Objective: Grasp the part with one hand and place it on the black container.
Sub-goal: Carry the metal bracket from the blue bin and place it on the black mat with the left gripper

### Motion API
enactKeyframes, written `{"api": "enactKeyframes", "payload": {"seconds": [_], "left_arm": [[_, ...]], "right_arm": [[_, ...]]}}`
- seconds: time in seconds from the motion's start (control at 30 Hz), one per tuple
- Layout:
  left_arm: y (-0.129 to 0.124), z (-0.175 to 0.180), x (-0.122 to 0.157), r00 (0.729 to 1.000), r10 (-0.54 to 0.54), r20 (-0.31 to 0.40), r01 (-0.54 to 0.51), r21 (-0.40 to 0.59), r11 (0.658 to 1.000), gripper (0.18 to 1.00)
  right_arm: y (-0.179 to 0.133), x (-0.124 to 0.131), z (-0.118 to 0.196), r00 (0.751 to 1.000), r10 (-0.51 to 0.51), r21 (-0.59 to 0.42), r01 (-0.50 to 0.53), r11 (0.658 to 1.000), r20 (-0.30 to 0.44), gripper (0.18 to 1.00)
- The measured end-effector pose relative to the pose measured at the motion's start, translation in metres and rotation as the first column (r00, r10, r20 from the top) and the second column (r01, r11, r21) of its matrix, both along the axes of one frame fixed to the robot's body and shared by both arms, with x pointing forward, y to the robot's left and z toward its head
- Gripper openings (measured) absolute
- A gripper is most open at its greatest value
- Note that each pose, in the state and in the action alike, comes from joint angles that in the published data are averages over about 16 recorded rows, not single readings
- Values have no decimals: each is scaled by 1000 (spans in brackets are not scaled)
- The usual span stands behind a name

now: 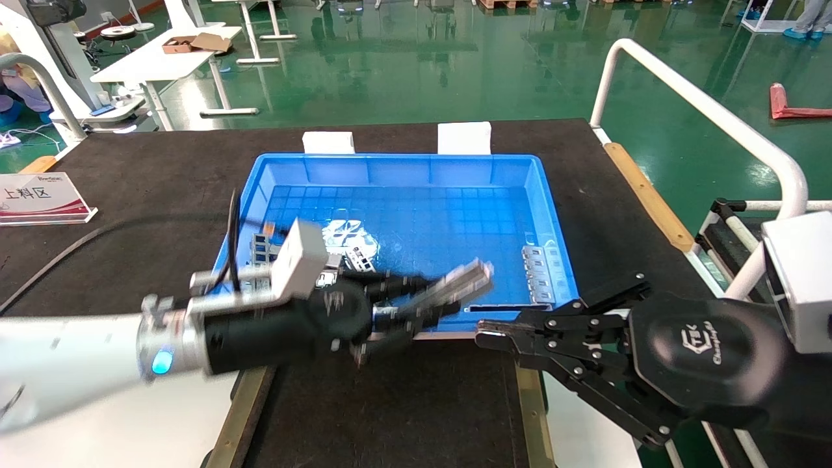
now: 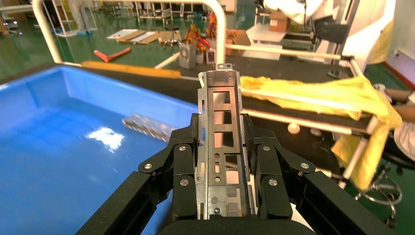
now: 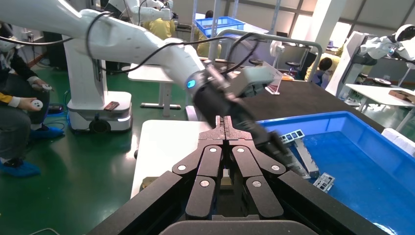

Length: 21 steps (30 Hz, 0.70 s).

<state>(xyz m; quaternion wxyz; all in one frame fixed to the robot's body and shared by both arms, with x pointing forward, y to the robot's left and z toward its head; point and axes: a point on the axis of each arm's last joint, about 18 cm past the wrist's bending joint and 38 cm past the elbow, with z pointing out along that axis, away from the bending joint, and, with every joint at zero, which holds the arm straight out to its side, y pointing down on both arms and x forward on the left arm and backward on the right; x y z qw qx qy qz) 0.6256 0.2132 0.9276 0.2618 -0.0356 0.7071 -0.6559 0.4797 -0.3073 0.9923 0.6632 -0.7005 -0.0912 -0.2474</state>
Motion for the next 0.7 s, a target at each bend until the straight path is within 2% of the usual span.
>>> {"api": "enactKeyframes", "payload": {"seconds": [0.2, 0.37, 0.53, 0.7], "left_arm": [[4, -42, -28, 997, 49, -56, -48, 4, 999, 358], [6, -78, -40, 985, 117, -128, -119, -8, 993, 358], [6, -113, -42, 958, 192, -211, -202, -27, 979, 357], [3, -147, -36, 917, 270, -292, -296, -47, 954, 357]], "right_arm": [[0, 0, 0, 1000, 0, 0, 0, 1000, 0, 191], [0, 0, 0, 1000, 0, 0, 0, 1000, 0, 191], [0, 0, 0, 1000, 0, 0, 0, 1000, 0, 191], [0, 0, 0, 1000, 0, 0, 0, 1000, 0, 191]]}}
